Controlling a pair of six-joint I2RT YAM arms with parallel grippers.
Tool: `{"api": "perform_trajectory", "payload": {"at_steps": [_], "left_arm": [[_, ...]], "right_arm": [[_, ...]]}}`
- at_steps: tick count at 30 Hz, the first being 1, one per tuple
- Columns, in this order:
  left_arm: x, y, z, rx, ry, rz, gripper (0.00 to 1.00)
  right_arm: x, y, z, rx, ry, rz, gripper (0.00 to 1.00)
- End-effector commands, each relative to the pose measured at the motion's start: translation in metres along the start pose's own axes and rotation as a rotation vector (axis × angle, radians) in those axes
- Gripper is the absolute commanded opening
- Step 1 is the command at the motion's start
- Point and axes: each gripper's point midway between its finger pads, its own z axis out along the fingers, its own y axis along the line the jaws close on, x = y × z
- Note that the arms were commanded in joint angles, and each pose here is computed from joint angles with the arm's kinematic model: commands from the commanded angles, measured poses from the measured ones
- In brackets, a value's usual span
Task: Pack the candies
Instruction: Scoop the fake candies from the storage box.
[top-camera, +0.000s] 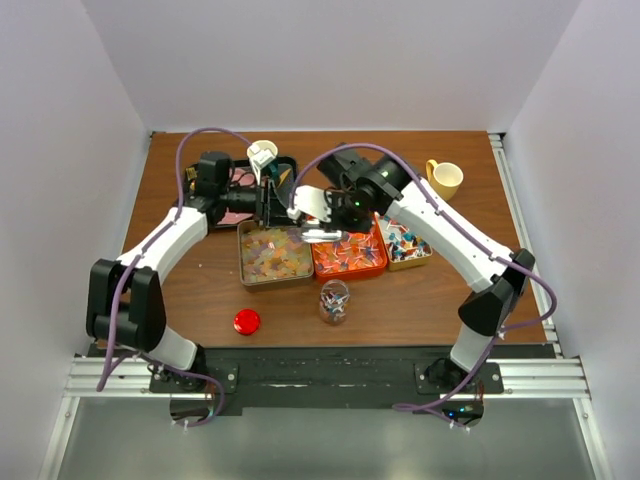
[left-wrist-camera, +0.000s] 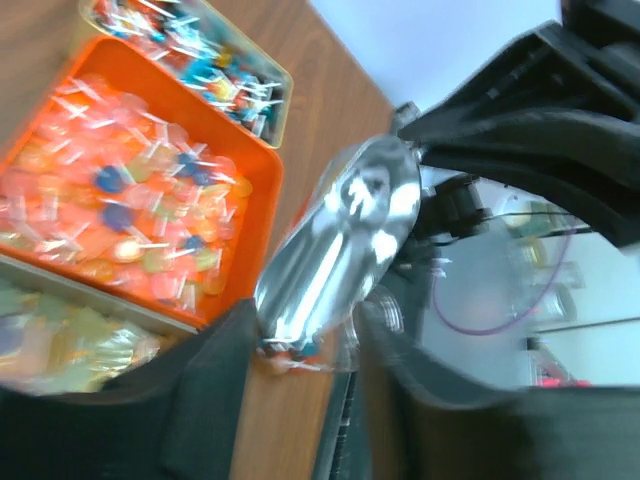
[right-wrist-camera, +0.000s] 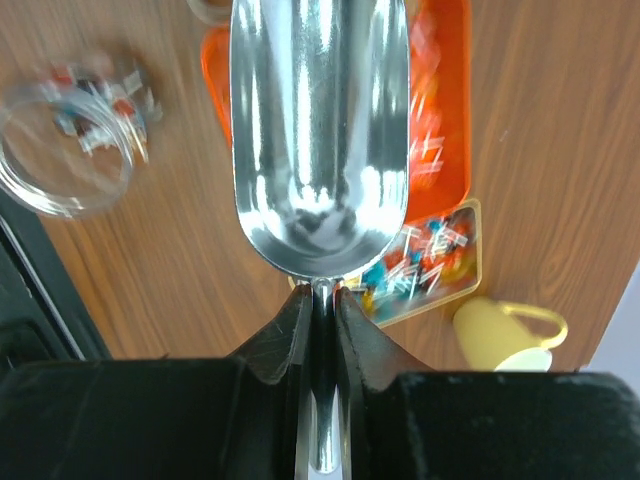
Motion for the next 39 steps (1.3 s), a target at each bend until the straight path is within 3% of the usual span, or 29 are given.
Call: {"api": "perform_trajectory", "payload": {"at_steps": [1, 3, 8, 18, 23, 31, 39], "left_arm": [[-0.009, 0.014, -0.018, -0.166, -0.005, 0.138, 0.58], [0.009, 0.024, -0.024, -0.219, 0.04, 0.2, 0.68], [0.035, 0.053, -0.042, -0.388, 0.105, 0.275, 0.72], [0.058, 0.104, -0.128, -0.669, 0.243, 0.386, 0.77], [0.087, 0.116, -0.152, -0.698, 0.338, 0.426, 0.76], [0.123, 0.115, -0.154, -0.643, 0.358, 0.383, 0.75], [0.146, 0.11, -0.15, -0.584, 0.364, 0.461, 0.75]], "right_arm": [[0.058, -0.029, -0.004, 0.062, 0.088, -0.058, 0.0], [0.085, -0.041, 0.002, 0.047, 0.153, -0.112, 0.0], [0.117, -0.067, 0.014, 0.05, 0.312, -0.231, 0.0], [0.11, -0.111, 0.027, 0.089, 0.483, -0.452, 0.0], [0.113, -0.115, 0.033, 0.089, 0.601, -0.588, 0.0], [0.105, -0.121, 0.034, 0.122, 0.71, -0.681, 0.0], [0.095, -0.117, 0.039, 0.138, 0.829, -0.782, 0.0]]}}
